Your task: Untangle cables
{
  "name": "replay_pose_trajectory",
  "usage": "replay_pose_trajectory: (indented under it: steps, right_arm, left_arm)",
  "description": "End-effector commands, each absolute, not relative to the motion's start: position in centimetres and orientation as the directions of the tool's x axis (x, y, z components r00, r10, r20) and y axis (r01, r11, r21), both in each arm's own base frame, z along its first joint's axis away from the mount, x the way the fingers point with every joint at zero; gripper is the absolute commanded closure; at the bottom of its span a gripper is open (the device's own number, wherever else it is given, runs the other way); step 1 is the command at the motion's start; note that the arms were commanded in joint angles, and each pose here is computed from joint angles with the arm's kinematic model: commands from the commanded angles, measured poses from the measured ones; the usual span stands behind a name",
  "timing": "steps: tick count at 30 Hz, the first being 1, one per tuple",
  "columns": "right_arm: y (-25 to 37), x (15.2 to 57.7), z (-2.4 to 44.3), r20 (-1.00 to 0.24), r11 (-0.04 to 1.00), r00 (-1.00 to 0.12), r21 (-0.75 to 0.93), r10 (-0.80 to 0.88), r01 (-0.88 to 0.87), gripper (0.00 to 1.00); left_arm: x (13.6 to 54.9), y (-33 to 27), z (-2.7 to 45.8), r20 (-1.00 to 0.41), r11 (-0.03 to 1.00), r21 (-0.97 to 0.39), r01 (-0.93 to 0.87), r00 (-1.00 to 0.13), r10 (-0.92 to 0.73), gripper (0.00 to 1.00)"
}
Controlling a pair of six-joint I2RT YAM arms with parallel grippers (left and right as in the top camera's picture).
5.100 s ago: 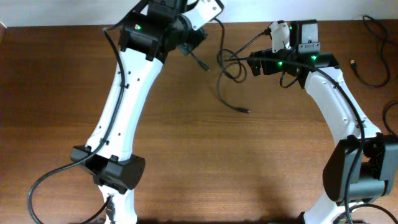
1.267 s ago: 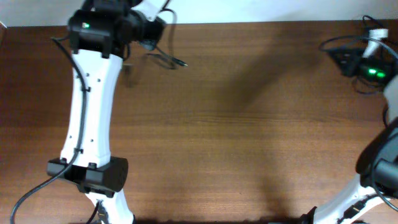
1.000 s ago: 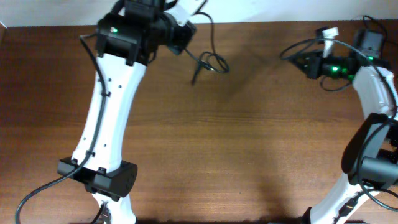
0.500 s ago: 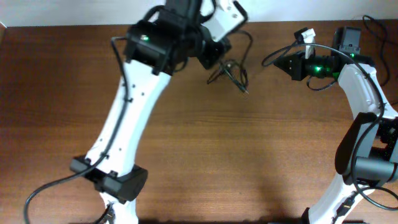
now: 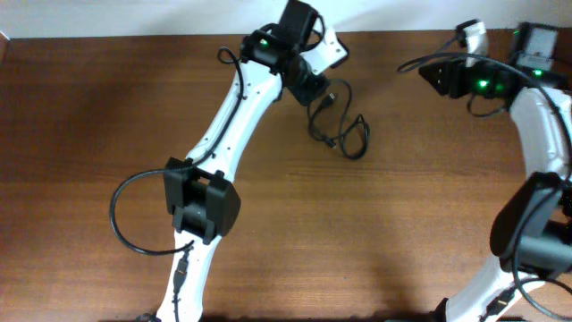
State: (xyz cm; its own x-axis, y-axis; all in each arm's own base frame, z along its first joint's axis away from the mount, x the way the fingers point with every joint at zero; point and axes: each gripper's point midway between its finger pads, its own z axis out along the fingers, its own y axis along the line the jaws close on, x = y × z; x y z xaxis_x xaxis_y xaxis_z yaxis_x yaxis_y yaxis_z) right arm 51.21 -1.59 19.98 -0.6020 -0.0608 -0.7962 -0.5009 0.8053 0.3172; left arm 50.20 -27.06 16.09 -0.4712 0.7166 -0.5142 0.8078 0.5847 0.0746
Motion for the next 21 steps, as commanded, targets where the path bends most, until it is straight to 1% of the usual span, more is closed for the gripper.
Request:
replay_pose_trajectory:
  steps: [1, 3, 5, 7, 10, 11, 14, 15, 17, 19, 20, 21]
  right_arm:
    - [-2.9, 51.0, 22.4, -0.809, 0.852, -0.583, 0.254, -0.072, -0.458, 0.01]
    - [-4.0, 50.7, 21.0, -0.767, 0.891, -0.637, 0.234, -0.076, -0.388, 0.01]
    - [-4.3, 50.4, 20.4, -0.746, 0.9, -0.662, 0.235, -0.075, -0.367, 0.01]
    - [-4.2, 50.1, 20.2, -0.735, 0.899, -0.675, 0.246, -0.071, -0.363, 0.01]
    - [-3.7, 49.2, 19.6, -0.703, 0.891, -0.709, 0.28, -0.062, -0.357, 0.01]
    - [-2.7, 48.5, 19.3, -0.679, 0.872, -0.732, 0.324, -0.056, -0.367, 0.01]
    - [0.1, 47.6, 18.9, -0.64, 0.842, -0.765, 0.373, -0.07, -0.389, 0.01]
    - [1.2, 47.5, 18.8, -0.616, 0.836, -0.787, 0.408, -0.044, -0.366, 0.01]
    - [2.7, 47.5, 18.3, -0.54, 0.848, -0.841, 0.465, 0.044, -0.254, 0.01]
    - [3.1, 47.5, 17.2, -0.426, 0.875, -0.882, 0.483, 0.2, -0.035, 0.01]
    - [3.0, 47.3, 16.1, -0.352, 0.883, -0.88, 0.449, 0.319, 0.141, 0.01]
    - [3.0, 47.1, 15.5, -0.319, 0.879, -0.863, 0.407, 0.392, 0.249, 0.01]
  left_arm:
    - [51.3, -26.7, 19.7, -0.577, 0.595, 0.132, 0.793, -0.427, 0.697, 0.01]
    - [51.7, -26.9, 24.9, -0.663, 0.635, 0.157, 0.756, -0.396, 0.635, 0.01]
    - [51.4, -26.7, 28.9, -0.717, 0.657, 0.174, 0.733, -0.363, 0.595, 0.01]
    - [50.5, -26.0, 33.5, -0.766, 0.667, 0.21, 0.715, -0.304, 0.566, 0.01]
    - [49.0, -25.5, 36.6, -0.789, 0.67, 0.227, 0.707, -0.269, 0.552, 0.01]
    - [48.0, -25.1, 36.8, -0.78, 0.667, 0.22, 0.712, -0.283, 0.559, 0.01]
    - [47.3, -24.7, 36.2, -0.758, 0.664, 0.204, 0.72, -0.313, 0.572, 0.01]
    - [47.2, -24.7, 36.0, -0.754, 0.664, 0.202, 0.72, -0.318, 0.575, 0.01]
    - [47.2, -24.7, 36.1, -0.755, 0.664, 0.203, 0.72, -0.316, 0.574, 0.01]
    - [47.4, -24.8, 36.5, -0.766, 0.666, 0.209, 0.716, -0.303, 0.567, 0.01]
    - [47.5, -24.8, 36.9, -0.774, 0.67, 0.209, 0.712, -0.299, 0.559, 0.01]
    - [47.5, -24.9, 37.0, -0.777, 0.671, 0.211, 0.711, -0.295, 0.556, 0.01]
